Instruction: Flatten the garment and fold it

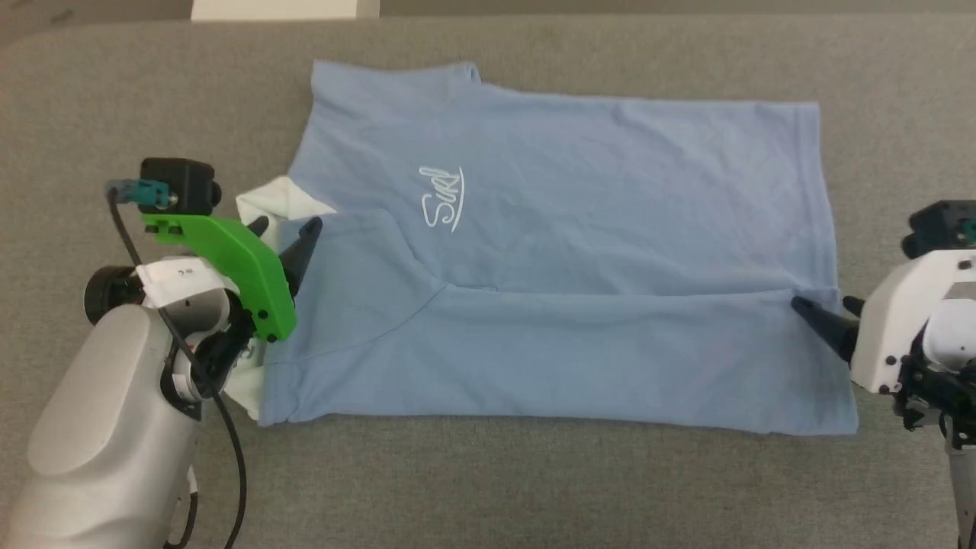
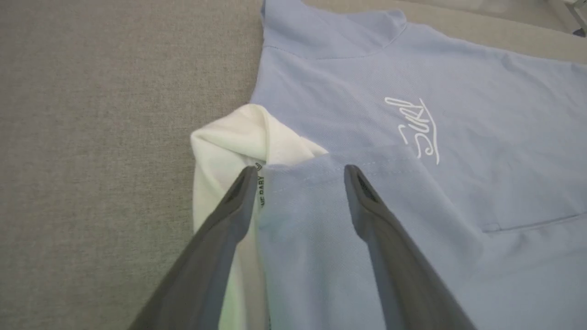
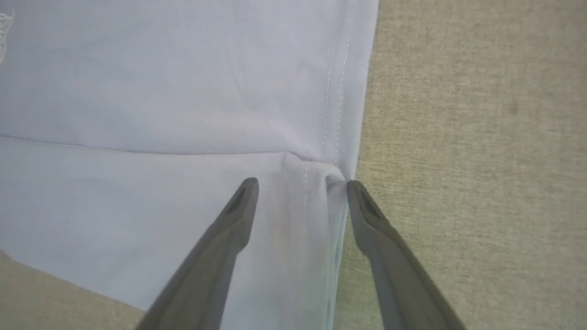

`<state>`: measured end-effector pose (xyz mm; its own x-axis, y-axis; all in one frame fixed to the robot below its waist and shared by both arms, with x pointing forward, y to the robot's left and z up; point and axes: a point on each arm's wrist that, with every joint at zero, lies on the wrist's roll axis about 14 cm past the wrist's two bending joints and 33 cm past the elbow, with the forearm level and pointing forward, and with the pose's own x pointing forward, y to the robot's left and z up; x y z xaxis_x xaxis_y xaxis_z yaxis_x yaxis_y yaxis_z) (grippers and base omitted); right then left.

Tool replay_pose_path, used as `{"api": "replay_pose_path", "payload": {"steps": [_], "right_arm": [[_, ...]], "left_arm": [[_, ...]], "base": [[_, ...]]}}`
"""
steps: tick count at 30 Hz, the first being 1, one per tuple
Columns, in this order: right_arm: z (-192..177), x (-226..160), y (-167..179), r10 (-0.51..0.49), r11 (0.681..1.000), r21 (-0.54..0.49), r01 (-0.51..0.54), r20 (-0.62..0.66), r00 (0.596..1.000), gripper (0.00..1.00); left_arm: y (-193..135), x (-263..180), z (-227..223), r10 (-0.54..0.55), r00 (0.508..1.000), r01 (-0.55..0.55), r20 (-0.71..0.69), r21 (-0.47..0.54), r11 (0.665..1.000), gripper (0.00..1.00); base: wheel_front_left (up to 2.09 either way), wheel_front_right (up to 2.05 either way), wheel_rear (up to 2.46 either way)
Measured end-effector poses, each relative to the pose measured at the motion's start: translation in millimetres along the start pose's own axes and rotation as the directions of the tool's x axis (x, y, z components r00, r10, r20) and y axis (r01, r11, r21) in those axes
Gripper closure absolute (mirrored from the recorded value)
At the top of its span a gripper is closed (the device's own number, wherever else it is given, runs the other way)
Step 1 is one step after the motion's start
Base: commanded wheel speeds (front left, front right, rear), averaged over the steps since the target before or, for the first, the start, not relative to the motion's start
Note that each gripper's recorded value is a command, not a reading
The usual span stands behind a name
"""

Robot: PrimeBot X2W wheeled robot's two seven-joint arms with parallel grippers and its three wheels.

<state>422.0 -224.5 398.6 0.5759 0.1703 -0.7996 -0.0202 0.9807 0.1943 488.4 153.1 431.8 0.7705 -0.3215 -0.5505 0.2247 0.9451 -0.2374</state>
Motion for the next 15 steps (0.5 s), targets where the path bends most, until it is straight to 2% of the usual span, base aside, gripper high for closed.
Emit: {"api": "replay_pose_path", "payload": {"steps": [4, 6, 9, 15], "right_arm": [[25, -28, 2, 0.007, 1.000, 0.029, -0.012, 0.156, 0.988, 0.00], [41, -45, 3, 0.005, 0.999, 0.034, -0.015, 0.261, 0.965, 0.00], [63, -74, 2, -0.006, 0.999, 0.046, -0.015, 0.433, 0.901, 0.00], [70, -114, 1, -0.026, 0.999, 0.053, -0.010, 0.640, 0.768, 0.00]], "left_arm": [[-5, -22, 40, 0.001, 0.987, -0.003, 0.160, 0.013, 1.000, 0.00], [-6, -36, 61, 0.010, 0.965, -0.015, 0.262, 0.017, 1.000, 0.00], [-4, -65, 89, 0.029, 0.900, -0.043, 0.435, 0.023, 0.999, 0.00], [2, -109, 92, 0.078, 0.776, -0.109, 0.626, 0.012, 0.994, 0.00]], "base": [[0.00, 0.00, 0.00], [0.00, 0.00, 0.00], [0.00, 0.00, 0.00], [0.00, 0.00, 0.00]]}}
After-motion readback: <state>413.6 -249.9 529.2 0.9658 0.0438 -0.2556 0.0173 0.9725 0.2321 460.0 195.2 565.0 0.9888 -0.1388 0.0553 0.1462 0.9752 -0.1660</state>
